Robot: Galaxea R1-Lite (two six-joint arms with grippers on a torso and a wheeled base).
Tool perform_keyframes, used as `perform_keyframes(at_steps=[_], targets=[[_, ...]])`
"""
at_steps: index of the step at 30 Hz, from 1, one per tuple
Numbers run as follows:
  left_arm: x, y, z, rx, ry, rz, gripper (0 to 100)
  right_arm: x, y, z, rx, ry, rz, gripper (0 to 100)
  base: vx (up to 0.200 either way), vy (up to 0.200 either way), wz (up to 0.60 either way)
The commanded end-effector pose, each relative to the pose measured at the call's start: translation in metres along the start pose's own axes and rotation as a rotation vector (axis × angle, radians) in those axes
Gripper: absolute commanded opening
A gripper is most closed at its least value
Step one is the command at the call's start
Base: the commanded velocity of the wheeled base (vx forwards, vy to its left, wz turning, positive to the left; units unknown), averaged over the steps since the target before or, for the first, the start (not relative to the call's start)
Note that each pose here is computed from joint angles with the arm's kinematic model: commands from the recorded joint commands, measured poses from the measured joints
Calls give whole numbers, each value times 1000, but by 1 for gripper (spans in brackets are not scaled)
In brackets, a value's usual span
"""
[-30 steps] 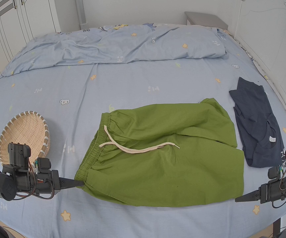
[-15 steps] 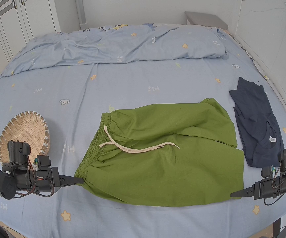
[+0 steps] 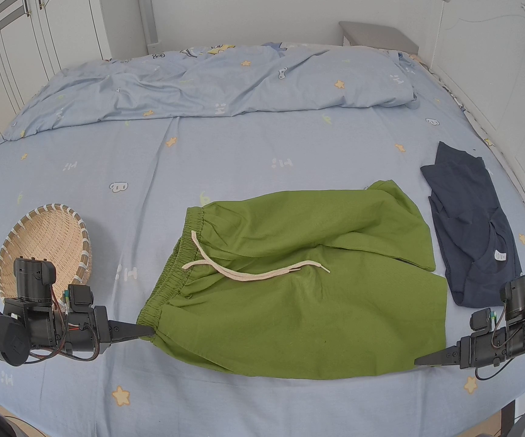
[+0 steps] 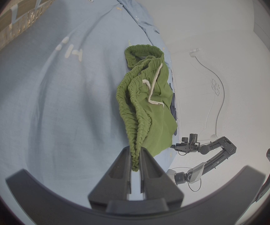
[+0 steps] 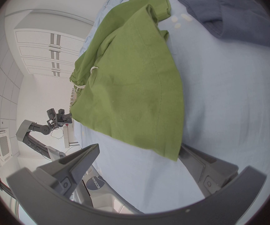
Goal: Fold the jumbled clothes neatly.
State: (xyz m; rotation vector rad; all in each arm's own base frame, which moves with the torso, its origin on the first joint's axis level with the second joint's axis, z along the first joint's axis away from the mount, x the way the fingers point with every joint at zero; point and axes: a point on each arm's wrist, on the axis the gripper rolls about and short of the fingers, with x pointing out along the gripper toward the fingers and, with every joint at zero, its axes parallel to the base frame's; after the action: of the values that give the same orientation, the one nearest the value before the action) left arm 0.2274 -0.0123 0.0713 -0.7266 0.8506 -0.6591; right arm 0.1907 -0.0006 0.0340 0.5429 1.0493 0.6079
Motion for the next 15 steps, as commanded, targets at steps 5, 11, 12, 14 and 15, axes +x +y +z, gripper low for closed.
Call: perform_keyframes(at_steps=[5, 11, 12, 14, 15], targets=[[-1, 0, 0, 1, -2, 1, 0, 9, -14, 1, 18, -6, 15, 100, 0, 0, 0], [0, 0, 0, -1, -2, 1, 0, 4, -20, 4, 38, -38, 44, 100, 0, 0, 0], [0, 0, 0, -1, -3, 2, 0, 2, -21, 4, 43, -46, 53, 100, 0, 0, 0], [0, 0, 0, -3, -3, 2, 0, 2, -22, 5, 45, -50, 56, 100, 0, 0, 0], [0, 1, 0, -4, -3, 3, 0, 1, -23, 5, 48, -54, 58, 0, 0, 0, 0]])
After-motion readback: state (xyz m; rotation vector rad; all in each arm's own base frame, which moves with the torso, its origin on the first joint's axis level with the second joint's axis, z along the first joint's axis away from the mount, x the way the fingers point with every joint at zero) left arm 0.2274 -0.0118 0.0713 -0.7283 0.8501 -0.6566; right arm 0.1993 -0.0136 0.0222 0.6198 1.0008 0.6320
